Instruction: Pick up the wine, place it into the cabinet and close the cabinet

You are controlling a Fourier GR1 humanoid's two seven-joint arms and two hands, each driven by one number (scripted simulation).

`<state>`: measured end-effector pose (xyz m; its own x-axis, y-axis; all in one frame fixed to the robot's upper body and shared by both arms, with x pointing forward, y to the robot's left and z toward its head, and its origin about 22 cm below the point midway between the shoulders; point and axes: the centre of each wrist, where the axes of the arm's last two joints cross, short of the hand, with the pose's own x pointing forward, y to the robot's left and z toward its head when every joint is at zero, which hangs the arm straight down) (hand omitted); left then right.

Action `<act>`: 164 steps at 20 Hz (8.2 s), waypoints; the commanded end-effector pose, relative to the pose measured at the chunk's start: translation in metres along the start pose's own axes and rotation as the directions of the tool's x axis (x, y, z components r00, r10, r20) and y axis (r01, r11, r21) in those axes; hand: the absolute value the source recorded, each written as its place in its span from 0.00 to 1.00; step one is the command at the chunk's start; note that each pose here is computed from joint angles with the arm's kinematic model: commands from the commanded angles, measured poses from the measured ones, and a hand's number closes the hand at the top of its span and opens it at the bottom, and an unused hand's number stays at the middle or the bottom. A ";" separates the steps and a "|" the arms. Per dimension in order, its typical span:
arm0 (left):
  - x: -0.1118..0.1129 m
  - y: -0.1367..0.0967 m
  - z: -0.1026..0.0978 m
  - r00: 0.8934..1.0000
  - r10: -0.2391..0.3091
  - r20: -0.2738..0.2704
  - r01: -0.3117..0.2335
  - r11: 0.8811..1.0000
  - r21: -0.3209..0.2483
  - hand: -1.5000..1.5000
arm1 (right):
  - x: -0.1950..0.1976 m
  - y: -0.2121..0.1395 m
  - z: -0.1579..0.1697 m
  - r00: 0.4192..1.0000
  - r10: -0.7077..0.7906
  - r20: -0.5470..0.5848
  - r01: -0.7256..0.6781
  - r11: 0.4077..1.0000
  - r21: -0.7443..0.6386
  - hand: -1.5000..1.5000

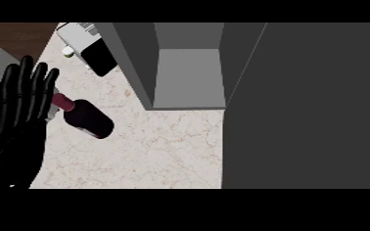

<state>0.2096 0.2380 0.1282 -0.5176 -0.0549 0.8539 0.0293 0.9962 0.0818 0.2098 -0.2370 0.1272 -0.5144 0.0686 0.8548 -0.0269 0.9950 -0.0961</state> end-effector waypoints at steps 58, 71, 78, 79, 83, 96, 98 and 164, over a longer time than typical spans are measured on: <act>0.063 -0.040 -0.092 0.947 0.041 -0.318 0.083 0.927 0.366 0.00 | 0.131 0.026 0.064 0.974 -0.175 -0.145 0.210 0.939 0.274 0.00; 0.070 0.007 -0.082 0.925 0.014 -0.380 0.166 0.885 0.435 0.00 | 0.144 0.026 0.069 0.972 -0.183 -0.148 0.220 0.931 0.290 0.00; 0.046 0.031 -0.051 0.912 0.042 -0.409 0.157 0.884 0.440 0.00 | 0.146 0.022 0.074 0.975 -0.169 -0.144 0.205 0.934 0.292 0.00; 0.025 0.024 -0.048 0.905 0.032 -0.424 0.176 0.880 0.441 0.00 | 0.143 0.027 0.069 0.970 -0.193 -0.146 0.229 0.931 0.285 0.00; 0.011 0.037 -0.036 0.900 0.049 -0.432 0.169 0.877 0.451 0.00 | 0.142 0.021 0.066 0.975 -0.168 -0.145 0.203 0.939 0.278 0.00; -0.061 0.051 0.006 0.856 0.079 -0.511 0.168 0.892 0.419 0.00 | 0.139 0.028 0.068 0.973 -0.178 -0.146 0.213 0.937 0.276 0.00; -0.066 0.072 0.004 0.843 0.078 -0.532 0.176 0.895 0.410 0.00 | 0.145 0.027 0.069 0.975 -0.182 -0.130 0.212 0.936 0.282 0.00; -0.249 0.052 0.067 0.822 0.401 -0.403 -0.099 0.799 0.594 1.00 | 0.140 0.032 0.064 0.974 -0.176 -0.144 0.211 0.936 0.281 0.00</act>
<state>0.2756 0.3033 -0.1187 -0.0492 0.3351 0.9409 -0.4384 0.8392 -0.3218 0.1230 -0.1905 0.1820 -0.3024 -0.0424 0.9522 -0.3553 0.9320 -0.0713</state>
